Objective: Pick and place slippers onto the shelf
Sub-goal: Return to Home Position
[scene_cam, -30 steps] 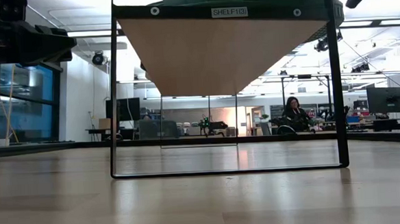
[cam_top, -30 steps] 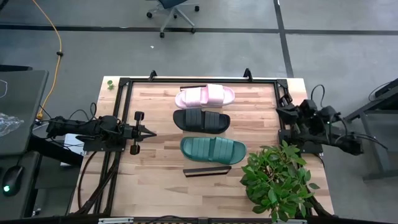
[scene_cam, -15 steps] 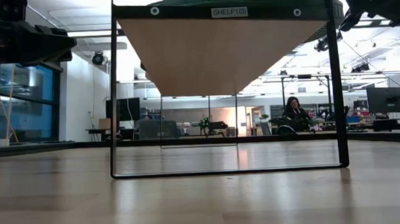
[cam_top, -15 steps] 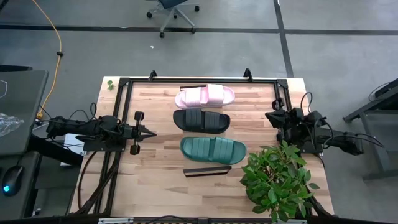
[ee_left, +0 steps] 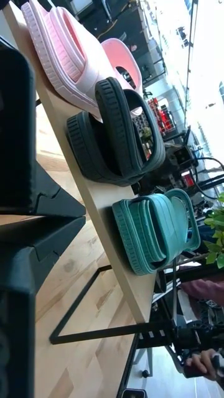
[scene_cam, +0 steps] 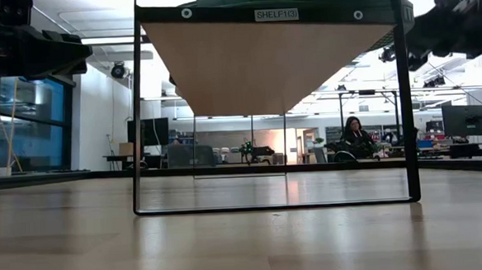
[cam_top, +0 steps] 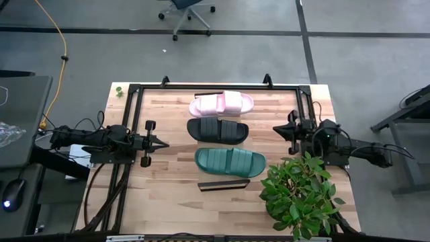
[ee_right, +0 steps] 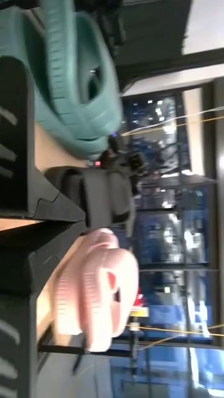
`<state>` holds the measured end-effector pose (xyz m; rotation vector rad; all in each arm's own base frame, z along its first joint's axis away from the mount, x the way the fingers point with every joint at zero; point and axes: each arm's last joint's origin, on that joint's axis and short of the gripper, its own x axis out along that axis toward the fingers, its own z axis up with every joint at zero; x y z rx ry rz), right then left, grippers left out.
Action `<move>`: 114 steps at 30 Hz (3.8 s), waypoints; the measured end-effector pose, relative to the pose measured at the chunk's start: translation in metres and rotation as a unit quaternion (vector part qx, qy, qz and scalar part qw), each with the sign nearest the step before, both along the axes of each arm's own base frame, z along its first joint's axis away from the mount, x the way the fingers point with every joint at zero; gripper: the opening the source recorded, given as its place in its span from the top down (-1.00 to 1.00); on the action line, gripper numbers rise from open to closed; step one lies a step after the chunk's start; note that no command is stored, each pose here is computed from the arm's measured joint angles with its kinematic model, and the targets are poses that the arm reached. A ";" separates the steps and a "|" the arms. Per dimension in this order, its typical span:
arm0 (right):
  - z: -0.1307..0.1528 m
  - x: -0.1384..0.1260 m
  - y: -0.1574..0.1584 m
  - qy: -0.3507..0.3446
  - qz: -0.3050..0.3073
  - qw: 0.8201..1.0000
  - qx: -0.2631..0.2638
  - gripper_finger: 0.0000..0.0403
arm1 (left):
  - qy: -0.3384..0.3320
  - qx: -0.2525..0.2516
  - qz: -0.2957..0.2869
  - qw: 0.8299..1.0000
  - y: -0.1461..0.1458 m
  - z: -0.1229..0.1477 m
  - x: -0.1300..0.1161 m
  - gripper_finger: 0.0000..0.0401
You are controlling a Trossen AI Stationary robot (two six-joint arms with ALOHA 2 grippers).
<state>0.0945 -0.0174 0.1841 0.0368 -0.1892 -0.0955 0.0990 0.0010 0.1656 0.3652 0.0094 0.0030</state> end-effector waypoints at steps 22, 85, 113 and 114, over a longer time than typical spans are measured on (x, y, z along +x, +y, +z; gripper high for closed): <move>-0.016 0.001 -0.002 0.082 -0.023 0.996 0.009 1.00 | 0.000 0.000 0.000 1.000 0.000 0.000 0.000 1.00; -0.017 0.001 -0.002 0.084 -0.032 0.996 0.010 1.00 | 0.000 0.000 0.000 1.000 0.000 0.000 0.000 1.00; -0.017 0.001 -0.002 0.084 -0.032 0.996 0.009 1.00 | 0.000 0.000 0.000 1.000 0.000 0.000 0.000 1.00; -0.017 0.002 -0.002 0.084 -0.032 0.996 0.010 1.00 | 0.000 0.000 0.000 1.000 0.000 0.000 0.000 1.00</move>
